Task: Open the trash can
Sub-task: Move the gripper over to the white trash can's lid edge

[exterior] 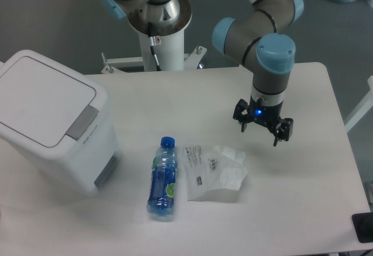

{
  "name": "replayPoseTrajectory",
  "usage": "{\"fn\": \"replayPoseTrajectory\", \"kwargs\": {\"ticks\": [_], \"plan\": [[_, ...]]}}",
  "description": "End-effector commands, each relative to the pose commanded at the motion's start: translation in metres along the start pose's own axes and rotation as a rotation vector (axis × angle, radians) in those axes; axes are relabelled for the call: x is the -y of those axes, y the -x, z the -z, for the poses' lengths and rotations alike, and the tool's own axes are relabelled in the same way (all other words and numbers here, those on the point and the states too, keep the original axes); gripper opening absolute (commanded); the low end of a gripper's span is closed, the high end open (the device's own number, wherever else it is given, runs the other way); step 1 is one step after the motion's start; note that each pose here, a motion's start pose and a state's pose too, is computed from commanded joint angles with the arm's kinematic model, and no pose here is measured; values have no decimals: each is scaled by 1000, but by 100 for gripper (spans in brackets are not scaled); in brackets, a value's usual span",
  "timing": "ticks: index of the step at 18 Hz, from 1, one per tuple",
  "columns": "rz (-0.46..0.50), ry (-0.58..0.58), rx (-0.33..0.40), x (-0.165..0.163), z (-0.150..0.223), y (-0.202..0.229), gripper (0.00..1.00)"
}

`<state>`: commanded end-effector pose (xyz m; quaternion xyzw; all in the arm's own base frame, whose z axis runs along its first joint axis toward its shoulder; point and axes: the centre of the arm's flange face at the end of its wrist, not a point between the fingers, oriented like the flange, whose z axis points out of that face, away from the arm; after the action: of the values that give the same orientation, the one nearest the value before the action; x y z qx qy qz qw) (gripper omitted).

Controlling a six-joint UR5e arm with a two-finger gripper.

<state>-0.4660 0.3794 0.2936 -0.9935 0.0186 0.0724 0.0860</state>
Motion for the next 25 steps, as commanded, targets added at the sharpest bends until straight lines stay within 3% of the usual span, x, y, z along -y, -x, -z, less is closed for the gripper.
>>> {"fn": "replayPoseTrajectory", "kwargs": {"ticks": [2,6,15,20,25], "plan": [[3,-27,-22,4,9,-6,100],[53,-44,-152,12,57,-20,100],[101,-19,-358,97,145,-81,100],[150,-121,-414,142,177,-114,100],[164,-156,-436,158,199,-146,100]]}}
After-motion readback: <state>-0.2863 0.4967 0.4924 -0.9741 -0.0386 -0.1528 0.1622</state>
